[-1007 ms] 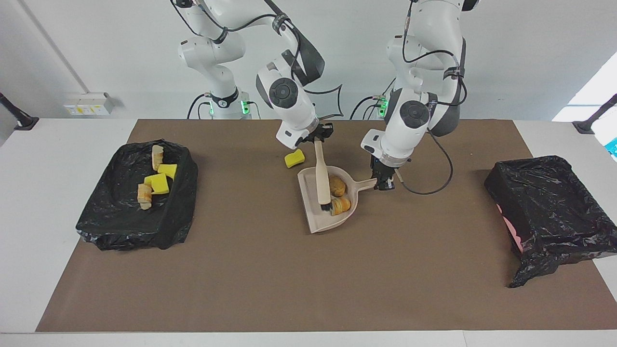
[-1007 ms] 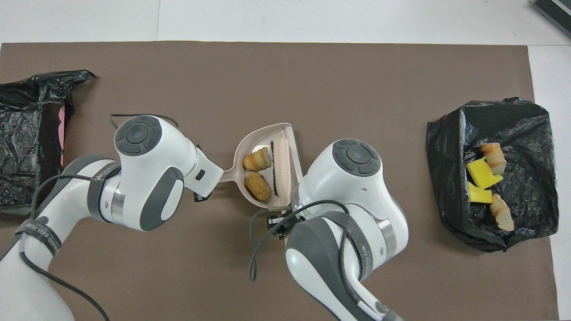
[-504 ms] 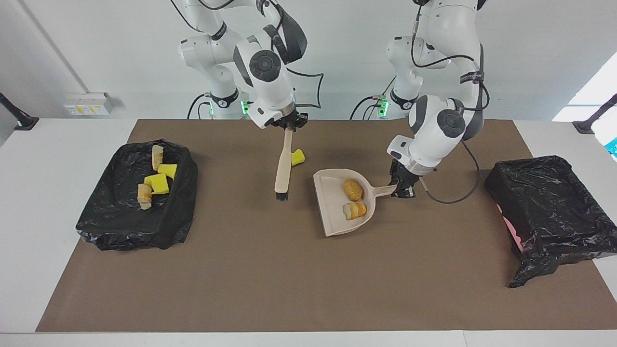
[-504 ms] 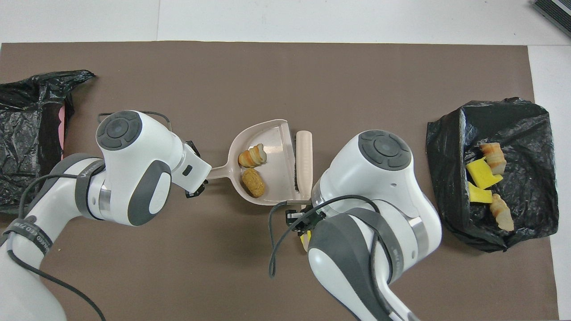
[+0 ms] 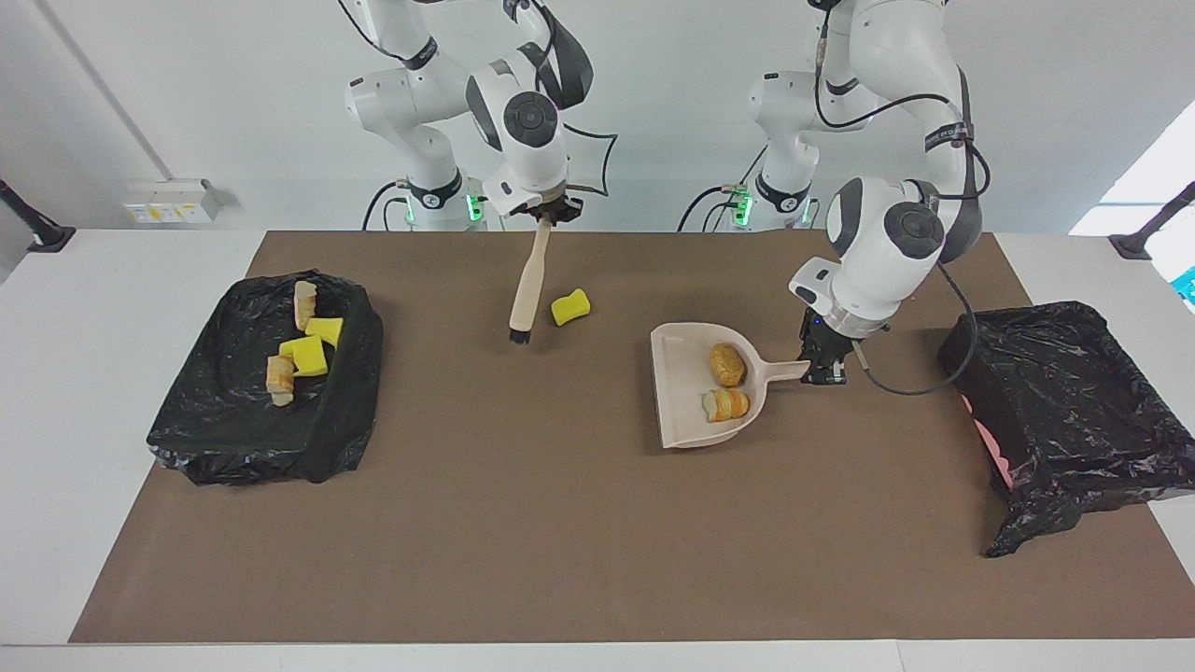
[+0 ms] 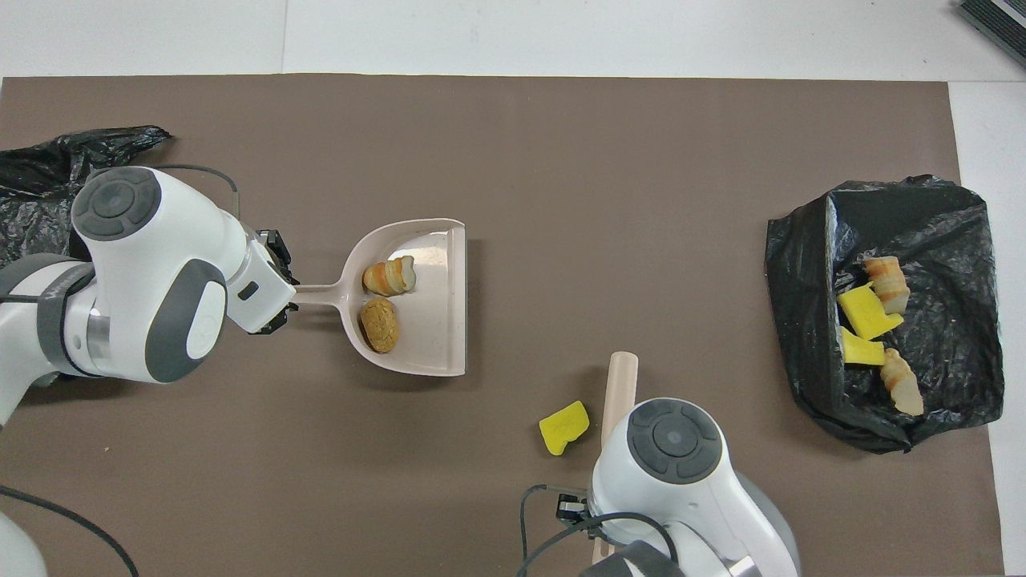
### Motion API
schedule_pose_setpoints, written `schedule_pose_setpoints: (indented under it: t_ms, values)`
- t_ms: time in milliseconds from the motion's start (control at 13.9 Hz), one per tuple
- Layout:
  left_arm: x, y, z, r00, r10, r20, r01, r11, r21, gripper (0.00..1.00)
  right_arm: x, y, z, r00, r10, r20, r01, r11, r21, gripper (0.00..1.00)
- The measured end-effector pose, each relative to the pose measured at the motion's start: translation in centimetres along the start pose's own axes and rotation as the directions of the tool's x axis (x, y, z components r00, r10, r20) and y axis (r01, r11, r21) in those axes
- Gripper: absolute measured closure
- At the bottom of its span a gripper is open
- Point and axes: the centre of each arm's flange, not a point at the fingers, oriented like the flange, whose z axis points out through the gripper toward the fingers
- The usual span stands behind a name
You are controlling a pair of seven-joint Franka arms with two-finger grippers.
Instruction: Sweep and dump trash in bin
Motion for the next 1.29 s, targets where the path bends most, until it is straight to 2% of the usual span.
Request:
schedule_pose_setpoints:
  t_ms: [288,504,863,1295]
  values:
    - [2.7,2.0,0.7,0.993,0.059,0.099,-0.059,0.998,-0.004,0.69,0.5,-0.9,2.1,0.998,0.019,0.052,-0.022,0.998,0.058,0.73]
    - [6.1,4.3,1.0,0.983,0.049,0.178,-0.053,0.998,0.017,0.69,1.3,-1.6,3.3,0.997,-0.027,0.072,0.021,0.996,0.089,0.73]
    - [9.0,7.1,1.0,0.98,0.031,0.194,-0.037,0.999,0.029,0.69,2.8,-4.0,4.2,0.998,-0.034,0.06,0.021,0.976,0.217,0.73]
    - [9.1,7.7,1.1,0.981,0.013,0.196,-0.019,0.999,0.031,0.69,3.0,-6.9,3.2,0.997,-0.035,0.067,0.013,0.953,0.303,0.73]
